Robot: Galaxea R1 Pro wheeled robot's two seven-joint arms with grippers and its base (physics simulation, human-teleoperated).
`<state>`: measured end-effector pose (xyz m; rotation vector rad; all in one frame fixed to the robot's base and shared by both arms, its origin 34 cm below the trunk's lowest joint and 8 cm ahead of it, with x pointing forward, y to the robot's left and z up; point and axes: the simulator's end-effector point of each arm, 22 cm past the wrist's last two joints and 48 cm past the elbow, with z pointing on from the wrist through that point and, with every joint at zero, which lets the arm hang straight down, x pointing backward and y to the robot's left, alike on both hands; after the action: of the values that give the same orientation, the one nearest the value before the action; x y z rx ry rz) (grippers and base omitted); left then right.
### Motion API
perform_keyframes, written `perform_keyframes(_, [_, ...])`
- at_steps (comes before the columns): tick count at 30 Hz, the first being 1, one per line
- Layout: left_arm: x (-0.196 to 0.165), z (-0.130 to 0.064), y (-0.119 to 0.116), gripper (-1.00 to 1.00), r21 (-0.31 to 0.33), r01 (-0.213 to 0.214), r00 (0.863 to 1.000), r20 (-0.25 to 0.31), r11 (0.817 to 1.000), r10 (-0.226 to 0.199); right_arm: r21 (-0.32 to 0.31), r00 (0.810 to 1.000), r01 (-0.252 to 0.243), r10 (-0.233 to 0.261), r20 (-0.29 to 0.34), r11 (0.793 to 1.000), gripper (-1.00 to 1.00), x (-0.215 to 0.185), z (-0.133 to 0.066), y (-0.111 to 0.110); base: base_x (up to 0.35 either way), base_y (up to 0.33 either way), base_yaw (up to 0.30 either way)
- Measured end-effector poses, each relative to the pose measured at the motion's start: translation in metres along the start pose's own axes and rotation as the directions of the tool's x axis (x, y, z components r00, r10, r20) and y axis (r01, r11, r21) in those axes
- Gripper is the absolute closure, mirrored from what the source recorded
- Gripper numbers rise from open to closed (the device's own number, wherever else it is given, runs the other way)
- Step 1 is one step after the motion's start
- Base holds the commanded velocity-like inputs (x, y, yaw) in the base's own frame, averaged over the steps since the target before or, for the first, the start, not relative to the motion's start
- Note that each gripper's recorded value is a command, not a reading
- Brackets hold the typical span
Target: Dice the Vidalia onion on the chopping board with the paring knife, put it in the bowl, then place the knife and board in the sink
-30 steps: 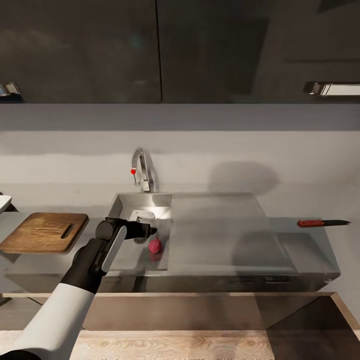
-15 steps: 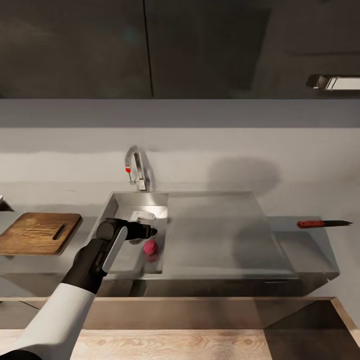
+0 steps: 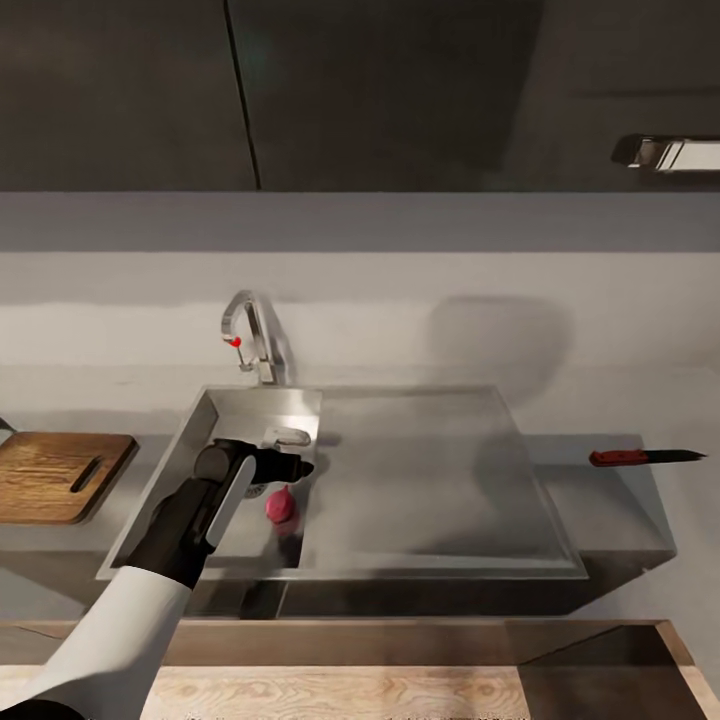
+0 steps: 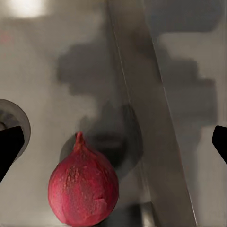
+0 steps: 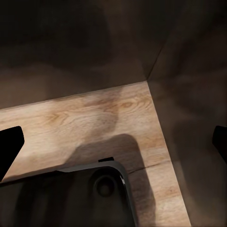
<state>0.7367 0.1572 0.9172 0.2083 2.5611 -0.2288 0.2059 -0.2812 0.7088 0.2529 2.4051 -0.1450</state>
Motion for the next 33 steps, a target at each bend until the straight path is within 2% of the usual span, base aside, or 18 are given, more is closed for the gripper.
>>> perform_keyframes(33, [0.025,0.025,0.008,-1.00,-0.002,0.012,0.998,-0.057,1.000,-0.012,0.008,0.999,0.010,-0.010,-0.052,1.000,-1.00,0.015,-0.007,-0.003,0.001,0.038,0.000])
